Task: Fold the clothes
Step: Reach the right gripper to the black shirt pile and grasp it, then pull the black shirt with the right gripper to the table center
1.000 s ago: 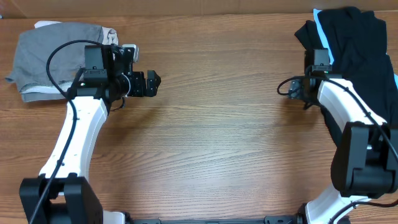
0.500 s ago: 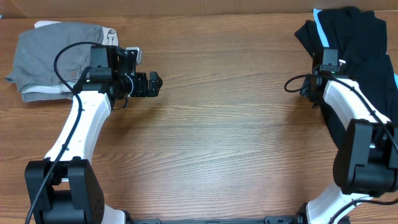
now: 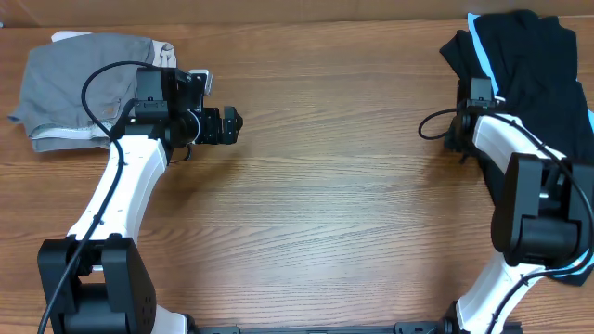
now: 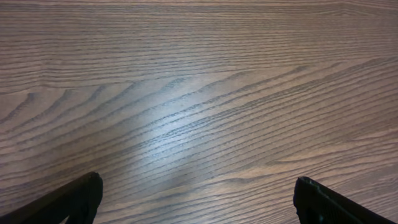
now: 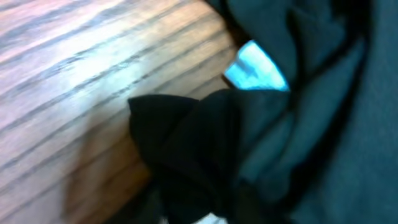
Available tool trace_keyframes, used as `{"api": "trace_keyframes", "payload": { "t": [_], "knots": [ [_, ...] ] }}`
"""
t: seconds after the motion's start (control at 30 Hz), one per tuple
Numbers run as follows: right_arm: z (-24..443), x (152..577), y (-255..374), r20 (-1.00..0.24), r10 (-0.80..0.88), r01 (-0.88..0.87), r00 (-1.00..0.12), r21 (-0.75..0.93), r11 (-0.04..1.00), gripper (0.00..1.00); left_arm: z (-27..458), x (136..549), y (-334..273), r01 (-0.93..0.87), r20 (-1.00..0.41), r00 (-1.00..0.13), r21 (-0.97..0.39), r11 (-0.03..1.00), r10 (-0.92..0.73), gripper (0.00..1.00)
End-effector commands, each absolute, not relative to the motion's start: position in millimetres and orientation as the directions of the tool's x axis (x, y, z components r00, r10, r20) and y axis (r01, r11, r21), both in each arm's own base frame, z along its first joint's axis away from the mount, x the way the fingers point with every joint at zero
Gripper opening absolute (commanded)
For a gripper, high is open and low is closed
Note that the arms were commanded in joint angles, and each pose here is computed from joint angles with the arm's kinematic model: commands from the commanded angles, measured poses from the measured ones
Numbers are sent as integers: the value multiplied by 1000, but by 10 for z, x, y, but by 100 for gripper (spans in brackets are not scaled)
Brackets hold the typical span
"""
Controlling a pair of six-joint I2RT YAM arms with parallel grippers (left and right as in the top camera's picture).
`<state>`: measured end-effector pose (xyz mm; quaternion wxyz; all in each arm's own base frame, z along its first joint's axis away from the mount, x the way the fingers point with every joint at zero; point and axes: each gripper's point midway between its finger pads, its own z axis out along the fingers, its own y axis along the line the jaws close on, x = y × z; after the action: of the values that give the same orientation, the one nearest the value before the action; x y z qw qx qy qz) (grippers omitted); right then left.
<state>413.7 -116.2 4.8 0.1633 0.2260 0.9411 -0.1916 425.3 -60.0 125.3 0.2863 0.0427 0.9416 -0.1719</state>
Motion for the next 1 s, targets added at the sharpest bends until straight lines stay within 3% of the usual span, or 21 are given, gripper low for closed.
{"api": "trace_keyframes", "payload": {
  "t": [0.0,0.03,0.2,0.33,0.53,0.7,0.97],
  "knots": [
    [-167,4060,-1148,-342,375,478,-861,-294,828,14,1315,4326,-616,184,-575,-818,-291,939,-18,95],
    [-150,4068,-1149,-345,375,479,-860,-293,828,4,1323,4337,-616,186,-579,-815,-290,939,-18,90],
    [113,4167,-1135,-366,380,488,-850,-272,830,4,1392,4411,-602,194,-610,-792,-284,939,-21,61],
    [647,4354,-993,-394,388,478,-833,-162,863,4,1540,4478,-521,181,-635,-772,-282,942,-42,55],
    [1621,4450,-573,-401,390,393,-829,79,916,4,1919,4519,-316,130,-667,-737,-292,948,-104,60],
    [2219,4321,-293,-409,339,309,-848,138,941,4,2209,4506,-152,108,-699,-704,-283,953,-128,64],
    [2525,4205,360,-412,189,134,-891,159,978,4,2383,4505,-88,104,-723,-677,-277,955,-136,68]
  ]
}}
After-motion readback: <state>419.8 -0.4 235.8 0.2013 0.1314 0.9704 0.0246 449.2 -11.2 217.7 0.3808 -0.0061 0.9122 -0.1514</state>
